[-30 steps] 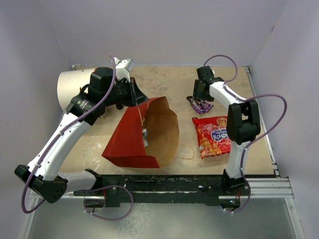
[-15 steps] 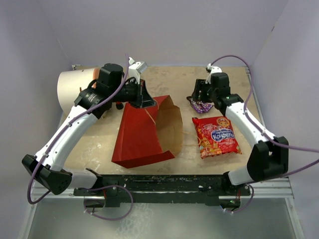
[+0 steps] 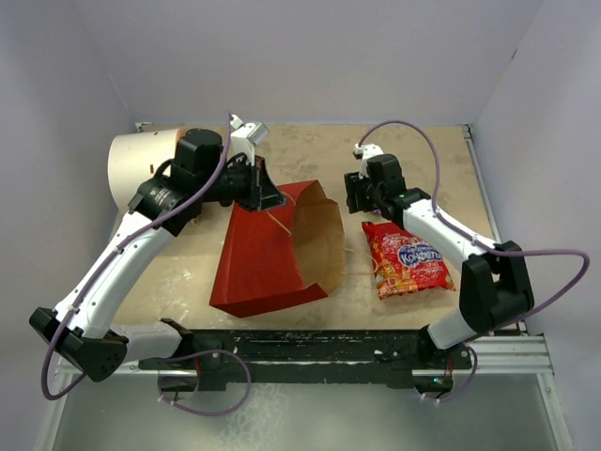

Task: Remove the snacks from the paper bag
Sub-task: Adjust the paper bag at the center of the board.

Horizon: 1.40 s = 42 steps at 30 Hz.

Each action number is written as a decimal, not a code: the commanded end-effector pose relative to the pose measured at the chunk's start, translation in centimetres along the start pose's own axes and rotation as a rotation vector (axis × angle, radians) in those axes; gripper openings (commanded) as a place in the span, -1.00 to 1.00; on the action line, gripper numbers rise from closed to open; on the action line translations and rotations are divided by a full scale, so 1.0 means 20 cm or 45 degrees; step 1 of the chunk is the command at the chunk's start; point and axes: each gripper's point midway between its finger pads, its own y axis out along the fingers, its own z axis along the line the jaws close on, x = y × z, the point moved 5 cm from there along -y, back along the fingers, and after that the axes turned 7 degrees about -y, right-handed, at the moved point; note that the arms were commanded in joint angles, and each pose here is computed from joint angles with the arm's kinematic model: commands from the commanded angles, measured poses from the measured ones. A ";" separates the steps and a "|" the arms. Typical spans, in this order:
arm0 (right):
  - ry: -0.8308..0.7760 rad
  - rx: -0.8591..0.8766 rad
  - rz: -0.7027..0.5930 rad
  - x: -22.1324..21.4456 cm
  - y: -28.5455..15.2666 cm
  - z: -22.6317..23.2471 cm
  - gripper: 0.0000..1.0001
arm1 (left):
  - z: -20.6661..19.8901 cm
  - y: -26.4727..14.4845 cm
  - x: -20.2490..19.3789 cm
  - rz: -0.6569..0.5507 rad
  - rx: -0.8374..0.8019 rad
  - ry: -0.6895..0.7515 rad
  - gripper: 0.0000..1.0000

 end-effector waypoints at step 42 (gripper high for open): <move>0.017 0.623 -0.127 -0.20 -0.30 0.40 0.27 | 0.11 0.34 0.33 0.049 0.092 0.256 -1.00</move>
